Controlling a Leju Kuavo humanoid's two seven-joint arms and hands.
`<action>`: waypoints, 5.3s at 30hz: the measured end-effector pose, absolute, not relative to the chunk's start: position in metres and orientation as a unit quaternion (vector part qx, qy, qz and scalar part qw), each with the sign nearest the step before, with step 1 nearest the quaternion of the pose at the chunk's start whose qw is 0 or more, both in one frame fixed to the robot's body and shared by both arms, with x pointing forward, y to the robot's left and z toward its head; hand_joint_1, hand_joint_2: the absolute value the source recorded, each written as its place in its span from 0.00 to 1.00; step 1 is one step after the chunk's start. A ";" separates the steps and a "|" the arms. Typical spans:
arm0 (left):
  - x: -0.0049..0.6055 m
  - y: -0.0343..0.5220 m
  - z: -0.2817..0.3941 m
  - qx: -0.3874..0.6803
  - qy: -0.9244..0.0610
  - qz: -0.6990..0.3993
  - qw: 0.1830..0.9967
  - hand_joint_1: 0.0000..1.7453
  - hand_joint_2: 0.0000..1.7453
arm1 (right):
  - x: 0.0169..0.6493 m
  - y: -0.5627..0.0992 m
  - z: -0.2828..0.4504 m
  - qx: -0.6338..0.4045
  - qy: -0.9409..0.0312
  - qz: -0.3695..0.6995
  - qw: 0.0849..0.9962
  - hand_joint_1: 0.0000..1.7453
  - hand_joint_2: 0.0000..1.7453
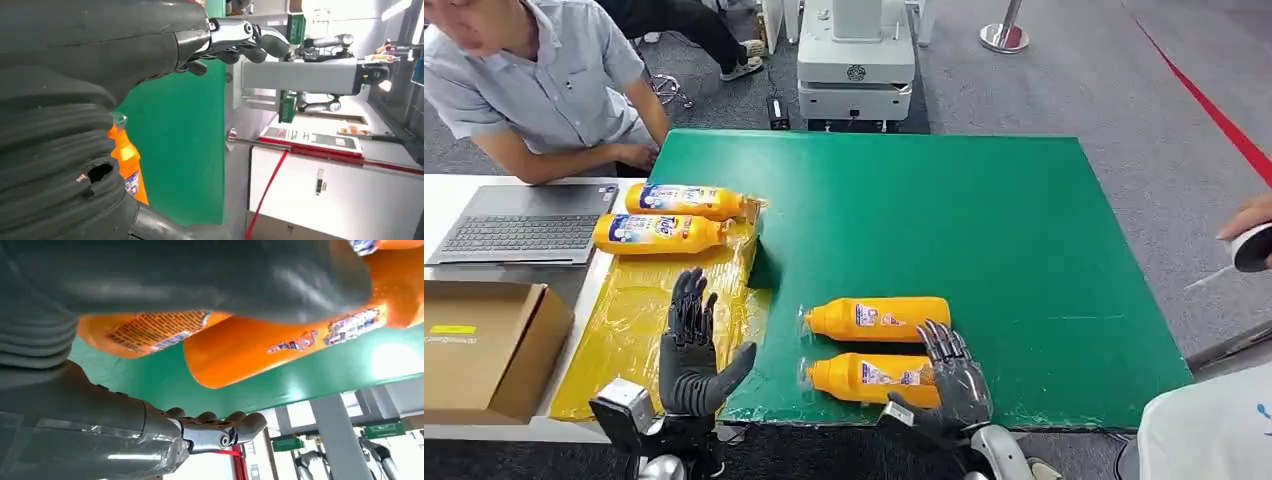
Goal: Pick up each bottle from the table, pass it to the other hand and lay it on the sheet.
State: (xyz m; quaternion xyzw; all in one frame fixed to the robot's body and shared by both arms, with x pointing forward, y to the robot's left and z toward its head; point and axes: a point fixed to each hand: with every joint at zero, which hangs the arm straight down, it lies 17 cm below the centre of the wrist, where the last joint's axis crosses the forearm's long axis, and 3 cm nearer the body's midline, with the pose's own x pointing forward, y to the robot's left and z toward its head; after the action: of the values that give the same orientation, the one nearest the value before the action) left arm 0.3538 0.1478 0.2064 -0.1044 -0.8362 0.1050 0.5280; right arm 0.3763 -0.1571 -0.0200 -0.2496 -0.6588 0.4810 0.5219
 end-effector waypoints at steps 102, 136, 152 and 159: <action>0.369 0.124 0.195 -0.118 -0.825 0.099 0.543 0.00 1.00 | 0.353 -0.133 -0.051 0.021 -0.637 0.436 0.635 1.00 1.00; 0.365 0.087 0.057 -0.201 -0.667 0.077 0.714 0.00 1.00 | 0.365 -0.117 0.080 0.080 -0.773 0.256 0.575 1.00 1.00; 0.358 0.051 0.104 -0.288 -0.694 0.026 0.659 0.00 1.00 | 0.342 -0.090 0.034 0.136 -0.717 0.322 0.602 0.96 1.00; 0.359 0.046 0.107 -0.291 -0.698 0.014 0.655 0.00 1.00 | 0.335 -0.080 0.024 0.148 -0.703 0.350 0.601 0.91 1.00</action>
State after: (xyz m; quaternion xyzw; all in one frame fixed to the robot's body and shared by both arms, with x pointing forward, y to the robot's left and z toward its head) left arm 0.3589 0.0461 0.1072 -0.2907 -0.6976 0.0136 0.6547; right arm 0.3350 -0.0797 0.0237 0.1478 -0.7030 0.3504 0.6010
